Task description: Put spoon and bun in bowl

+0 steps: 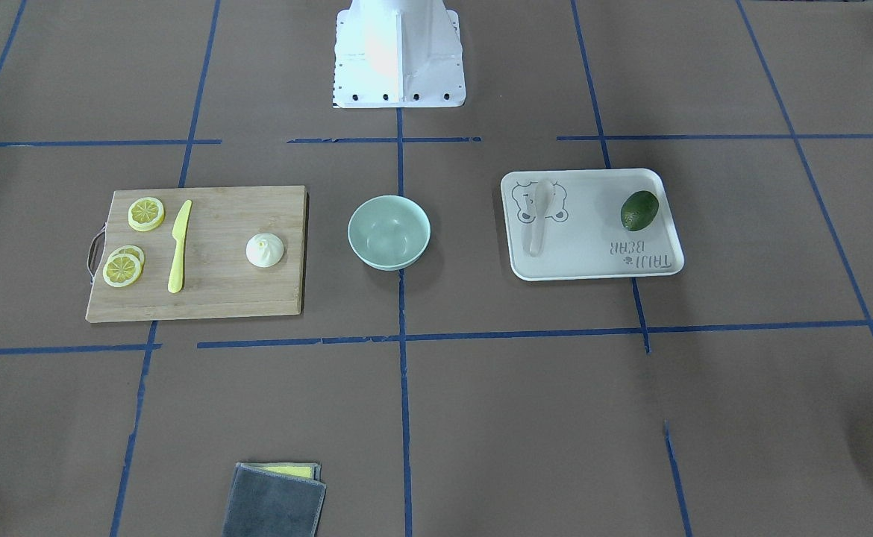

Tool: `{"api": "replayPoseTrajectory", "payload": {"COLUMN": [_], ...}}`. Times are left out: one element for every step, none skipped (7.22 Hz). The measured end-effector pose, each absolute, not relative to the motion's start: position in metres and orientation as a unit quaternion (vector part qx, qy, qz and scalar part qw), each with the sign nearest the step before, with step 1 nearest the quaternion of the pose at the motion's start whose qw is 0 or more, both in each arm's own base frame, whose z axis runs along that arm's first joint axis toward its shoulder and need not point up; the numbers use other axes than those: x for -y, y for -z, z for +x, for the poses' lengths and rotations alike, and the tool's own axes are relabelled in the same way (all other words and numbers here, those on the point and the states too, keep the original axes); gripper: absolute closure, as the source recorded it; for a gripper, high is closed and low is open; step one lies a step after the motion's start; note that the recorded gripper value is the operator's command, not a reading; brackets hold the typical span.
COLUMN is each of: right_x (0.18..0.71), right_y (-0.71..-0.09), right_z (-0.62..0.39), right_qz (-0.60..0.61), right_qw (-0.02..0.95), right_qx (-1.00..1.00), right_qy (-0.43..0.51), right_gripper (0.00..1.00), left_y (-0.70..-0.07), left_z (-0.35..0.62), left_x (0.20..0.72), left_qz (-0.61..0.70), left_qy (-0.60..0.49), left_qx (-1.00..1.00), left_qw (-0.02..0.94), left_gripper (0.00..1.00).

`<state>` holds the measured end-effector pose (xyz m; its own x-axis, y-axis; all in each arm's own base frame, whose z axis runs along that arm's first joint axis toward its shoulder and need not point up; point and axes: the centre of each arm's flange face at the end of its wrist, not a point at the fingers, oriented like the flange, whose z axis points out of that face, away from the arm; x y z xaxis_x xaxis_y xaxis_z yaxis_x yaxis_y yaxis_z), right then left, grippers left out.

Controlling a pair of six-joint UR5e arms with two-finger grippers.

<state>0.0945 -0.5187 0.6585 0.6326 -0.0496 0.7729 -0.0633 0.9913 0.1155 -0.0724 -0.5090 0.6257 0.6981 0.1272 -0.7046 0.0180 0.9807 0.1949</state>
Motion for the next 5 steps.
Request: {"api": "replayPoseTrajectory", "payload": {"right_x": [0.519,0.521,0.523,0.525,0.529], "right_y": [-0.657,-0.652,-0.645,-0.635,-0.624], "right_z": [0.095,0.095,0.094,0.092,0.084], "right_qz": [0.067,0.072,0.079,0.085,0.090], "right_qw": [0.901,0.901,0.901,0.901,0.901], "right_qx": [0.428,0.428,0.427,0.426,0.424], "right_qy": [-0.003,-0.001,0.002,0.004,0.010], "right_gripper": [0.00,0.00,0.00,0.00,0.00], "left_y": [-0.625,-0.614,-0.589,-0.553,-0.512], "left_z": [-0.072,-0.071,-0.062,-0.040,-0.012], "left_x": [0.510,0.515,0.525,0.536,0.545], "left_qz": [0.096,0.106,0.126,0.150,0.169], "left_qy": [-0.031,-0.035,-0.051,-0.082,-0.097], "left_qx": [-0.387,-0.385,-0.383,-0.382,-0.387], "left_qw": [0.916,0.916,0.914,0.908,0.901], "left_gripper": [0.00,0.00,0.00,0.00,0.00]}}
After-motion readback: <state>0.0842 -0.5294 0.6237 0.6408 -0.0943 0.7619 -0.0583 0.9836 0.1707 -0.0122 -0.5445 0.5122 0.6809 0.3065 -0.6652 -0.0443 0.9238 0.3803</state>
